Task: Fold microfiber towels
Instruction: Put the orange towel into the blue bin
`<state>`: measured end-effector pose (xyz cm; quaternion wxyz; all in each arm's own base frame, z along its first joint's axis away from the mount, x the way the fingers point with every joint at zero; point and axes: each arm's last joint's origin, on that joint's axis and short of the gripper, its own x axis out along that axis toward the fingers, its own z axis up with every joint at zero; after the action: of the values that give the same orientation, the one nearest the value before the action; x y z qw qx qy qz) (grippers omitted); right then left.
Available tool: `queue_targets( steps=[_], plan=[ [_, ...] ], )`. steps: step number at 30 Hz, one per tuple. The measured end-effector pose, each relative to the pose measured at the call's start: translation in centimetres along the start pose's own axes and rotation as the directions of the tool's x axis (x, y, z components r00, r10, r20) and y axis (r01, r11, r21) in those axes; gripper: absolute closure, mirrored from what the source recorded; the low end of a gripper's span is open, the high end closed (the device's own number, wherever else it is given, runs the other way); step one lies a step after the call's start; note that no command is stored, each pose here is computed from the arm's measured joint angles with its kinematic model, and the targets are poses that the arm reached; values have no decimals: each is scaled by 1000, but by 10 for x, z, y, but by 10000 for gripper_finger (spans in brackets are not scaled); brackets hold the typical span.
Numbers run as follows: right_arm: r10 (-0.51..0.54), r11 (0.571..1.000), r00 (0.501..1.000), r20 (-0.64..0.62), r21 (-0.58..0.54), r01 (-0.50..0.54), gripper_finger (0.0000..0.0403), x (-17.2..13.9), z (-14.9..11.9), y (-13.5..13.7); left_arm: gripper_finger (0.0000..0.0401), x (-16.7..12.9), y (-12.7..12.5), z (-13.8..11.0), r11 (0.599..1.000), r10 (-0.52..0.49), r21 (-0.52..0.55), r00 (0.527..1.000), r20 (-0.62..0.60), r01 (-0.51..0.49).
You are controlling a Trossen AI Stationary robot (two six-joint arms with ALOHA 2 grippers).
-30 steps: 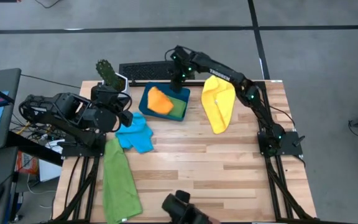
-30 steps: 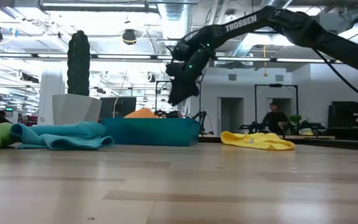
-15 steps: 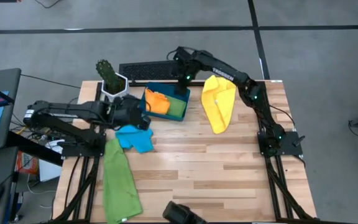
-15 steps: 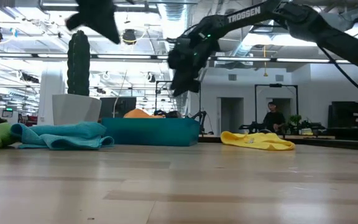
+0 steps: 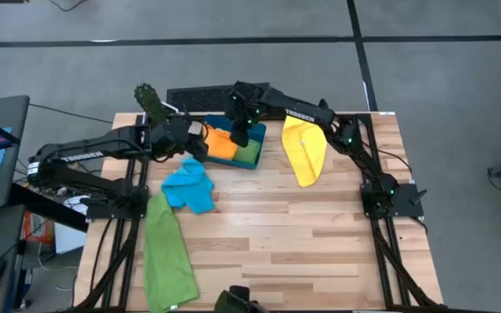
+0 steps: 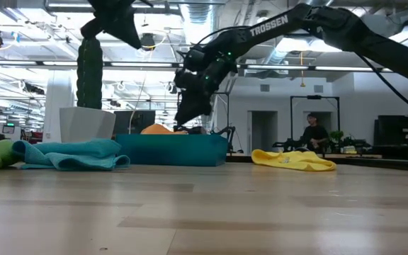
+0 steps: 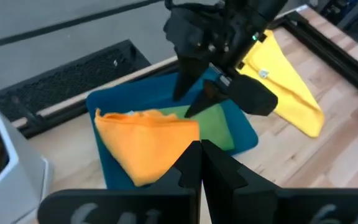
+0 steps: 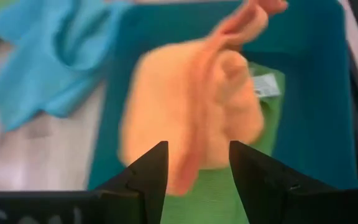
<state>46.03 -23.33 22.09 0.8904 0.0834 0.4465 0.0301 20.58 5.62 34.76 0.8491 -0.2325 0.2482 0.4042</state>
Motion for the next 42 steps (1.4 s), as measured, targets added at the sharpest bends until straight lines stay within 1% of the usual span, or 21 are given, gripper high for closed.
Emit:
queue_targets(
  steps=[2,5,10,13,16,18,20,25,27,28,31,32,36,39,41,42],
  plan=[
    [5,1000,1000,-17,0,-5,207,4,-3,4,401,0,2,2,1000,-5,15,1000,-2,5],
    [-60,998,996,-69,-18,59,205,16,-7,8,401,1,5,3,999,-10,42,1000,-9,10],
    [-72,997,995,-69,-42,69,205,13,-6,10,401,4,10,6,995,-36,86,998,-42,40],
    [-125,988,988,-91,-100,115,205,15,-6,11,401,6,12,8,993,-33,109,998,-45,38],
    [-156,975,984,-80,-173,141,205,31,-6,14,401,7,16,10,991,-20,133,999,-41,25],
    [-140,977,982,-124,-177,117,205,39,-12,15,401,8,17,11,990,-18,140,999,-44,24],
    [-155,970,983,-103,-204,132,205,48,-11,16,401,9,20,12,990,-22,141,998,-50,29],
    [-187,967,974,-128,-200,160,208,57,-16,11,401,11,24,14,991,-26,132,998,-60,33],
    [-205,965,965,-161,-200,172,230,60,-21,9,401,11,24,14,991,-23,132,998,-58,31],
    [-218,960,962,-163,-215,181,250,60,-21,9,401,11,24,14,990,-23,136,998,-59,31],
    [-254,943,957,-143,-255,213,338,55,-15,7,401,11,24,14,987,-23,157,998,-58,32],
    [-237,949,963,-131,-244,201,354,50,-13,5,401,11,24,14,987,-23,160,998,-59,33],
    [-232,949,970,-69,-237,210,390,27,5,7,401,11,24,14,985,-23,169,998,-58,33],
    [-213,951,976,-34,-234,200,390,6,14,12,401,11,24,14,985,-23,170,998,-58,32],
    [-132,975,990,-42,-184,123,393,-11,13,15,401,11,25,15,985,-19,172,998,-57,29],
    [-74,985,997,-31,-159,68,395,-18,14,17,401,11,25,15,985,-19,173,998,-57,28]
  ],
)
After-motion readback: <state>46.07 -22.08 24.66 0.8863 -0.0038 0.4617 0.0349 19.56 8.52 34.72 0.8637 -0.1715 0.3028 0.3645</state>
